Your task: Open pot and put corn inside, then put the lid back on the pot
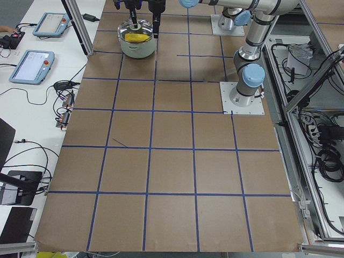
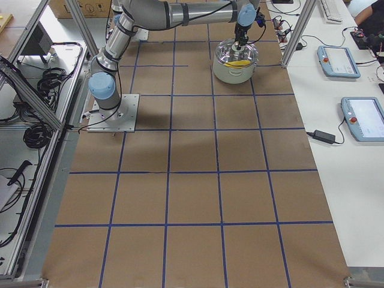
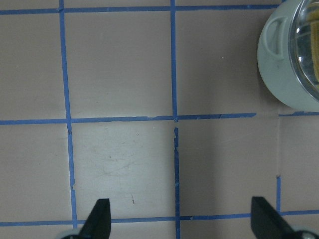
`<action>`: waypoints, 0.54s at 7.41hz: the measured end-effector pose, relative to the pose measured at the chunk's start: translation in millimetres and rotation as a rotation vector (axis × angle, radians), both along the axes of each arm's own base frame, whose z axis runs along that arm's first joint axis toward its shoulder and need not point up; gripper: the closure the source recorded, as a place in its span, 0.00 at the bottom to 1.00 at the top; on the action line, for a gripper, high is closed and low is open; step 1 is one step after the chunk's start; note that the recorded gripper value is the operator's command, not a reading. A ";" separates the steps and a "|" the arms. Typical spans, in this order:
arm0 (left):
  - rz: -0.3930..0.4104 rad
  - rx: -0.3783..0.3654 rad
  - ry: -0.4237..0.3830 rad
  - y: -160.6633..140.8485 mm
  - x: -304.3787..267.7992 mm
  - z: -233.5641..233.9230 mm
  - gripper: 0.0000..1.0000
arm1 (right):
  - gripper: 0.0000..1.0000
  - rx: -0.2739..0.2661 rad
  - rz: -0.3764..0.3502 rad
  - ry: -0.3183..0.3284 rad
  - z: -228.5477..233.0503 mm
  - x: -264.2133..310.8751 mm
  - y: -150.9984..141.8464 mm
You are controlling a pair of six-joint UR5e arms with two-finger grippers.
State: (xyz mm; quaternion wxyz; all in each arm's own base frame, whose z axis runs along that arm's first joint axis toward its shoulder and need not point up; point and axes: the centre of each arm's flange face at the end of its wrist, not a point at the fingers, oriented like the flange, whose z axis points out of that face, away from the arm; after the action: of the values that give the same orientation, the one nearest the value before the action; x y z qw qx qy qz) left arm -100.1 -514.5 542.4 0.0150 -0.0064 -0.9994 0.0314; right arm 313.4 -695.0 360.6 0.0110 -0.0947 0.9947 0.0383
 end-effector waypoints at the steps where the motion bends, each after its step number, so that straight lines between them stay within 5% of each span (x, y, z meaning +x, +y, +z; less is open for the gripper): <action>1: 0.000 0.000 0.000 0.0 0.0 0.0 0.00 | 0.48 0.002 0.000 0.001 -1.3 0.0 -0.2; 4: 0.000 0.002 0.000 -0.3 0.0 -0.5 0.00 | 0.48 0.005 0.000 0.001 -3.1 0.1 -0.7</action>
State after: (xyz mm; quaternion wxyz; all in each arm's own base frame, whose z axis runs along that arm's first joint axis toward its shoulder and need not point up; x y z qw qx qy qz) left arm -100.1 -514.8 541.8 0.0151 -0.0064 -0.9994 0.0306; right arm 313.5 -695.7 357.5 0.0105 -0.0947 0.9946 0.0407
